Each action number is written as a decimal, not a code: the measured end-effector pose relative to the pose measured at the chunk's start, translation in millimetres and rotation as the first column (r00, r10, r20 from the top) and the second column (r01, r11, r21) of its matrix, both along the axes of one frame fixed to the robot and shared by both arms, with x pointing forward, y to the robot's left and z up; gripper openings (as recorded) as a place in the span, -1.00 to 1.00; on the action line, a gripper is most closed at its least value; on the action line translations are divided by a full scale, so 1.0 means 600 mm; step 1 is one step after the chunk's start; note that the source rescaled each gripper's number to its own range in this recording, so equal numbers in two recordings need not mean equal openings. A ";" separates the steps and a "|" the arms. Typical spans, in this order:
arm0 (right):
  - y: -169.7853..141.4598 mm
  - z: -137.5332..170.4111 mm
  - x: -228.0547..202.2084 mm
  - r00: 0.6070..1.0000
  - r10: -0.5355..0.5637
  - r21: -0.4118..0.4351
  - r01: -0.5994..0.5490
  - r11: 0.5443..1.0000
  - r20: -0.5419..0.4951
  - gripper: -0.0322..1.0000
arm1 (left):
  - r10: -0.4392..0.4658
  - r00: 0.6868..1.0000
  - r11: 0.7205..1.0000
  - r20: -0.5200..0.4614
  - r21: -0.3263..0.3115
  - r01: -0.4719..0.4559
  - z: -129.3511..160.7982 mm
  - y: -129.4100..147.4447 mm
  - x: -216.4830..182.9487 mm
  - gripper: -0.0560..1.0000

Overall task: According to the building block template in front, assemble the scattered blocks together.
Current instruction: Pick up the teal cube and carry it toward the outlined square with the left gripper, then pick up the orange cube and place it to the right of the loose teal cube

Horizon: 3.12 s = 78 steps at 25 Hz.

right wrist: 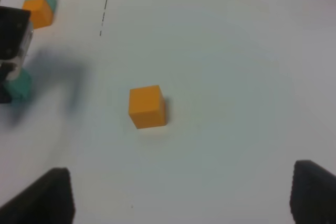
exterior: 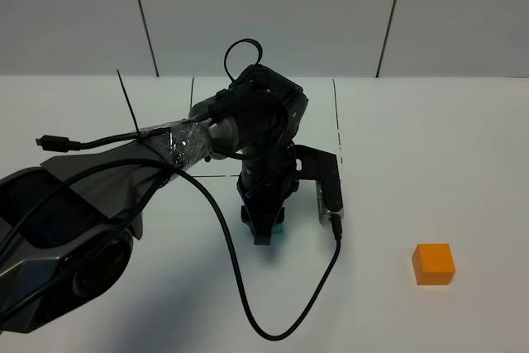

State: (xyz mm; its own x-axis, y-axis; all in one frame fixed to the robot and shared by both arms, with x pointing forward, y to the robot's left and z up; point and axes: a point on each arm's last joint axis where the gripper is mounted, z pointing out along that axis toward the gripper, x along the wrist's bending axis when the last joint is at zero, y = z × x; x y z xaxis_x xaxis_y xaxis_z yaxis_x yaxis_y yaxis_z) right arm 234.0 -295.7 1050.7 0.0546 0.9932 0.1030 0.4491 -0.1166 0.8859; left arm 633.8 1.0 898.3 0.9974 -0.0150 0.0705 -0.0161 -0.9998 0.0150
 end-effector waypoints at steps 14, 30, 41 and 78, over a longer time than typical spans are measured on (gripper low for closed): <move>0.000 0.000 0.000 1.000 0.000 0.000 0.000 1.000 0.000 0.34 | -0.015 1.000 1.000 -0.023 0.018 0.015 -0.027 -0.001 0.001 -0.89; 0.000 0.000 0.000 1.000 0.000 0.000 0.000 1.000 0.000 0.34 | -0.015 1.000 1.000 -0.022 0.018 0.015 -0.027 -0.001 0.002 -0.89; 0.000 0.000 0.000 1.000 0.000 0.000 0.000 1.000 0.000 0.34 | -0.008 1.000 1.000 0.015 -0.012 0.008 -0.010 -0.010 0.012 0.36; 0.000 0.000 0.000 1.000 0.000 0.001 0.000 1.000 0.000 0.34 | 0.343 0.917 0.910 0.204 -0.315 -0.270 0.280 0.021 -0.024 1.00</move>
State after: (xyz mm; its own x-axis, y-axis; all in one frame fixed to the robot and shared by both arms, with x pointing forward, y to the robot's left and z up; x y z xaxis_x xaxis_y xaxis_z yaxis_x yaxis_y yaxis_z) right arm 234.0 -295.7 1050.7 0.0544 0.9931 0.1041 0.4491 -0.1175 0.8857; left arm 619.6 13.6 1066.2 0.8977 0.3450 0.2740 0.2511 -0.9117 0.3253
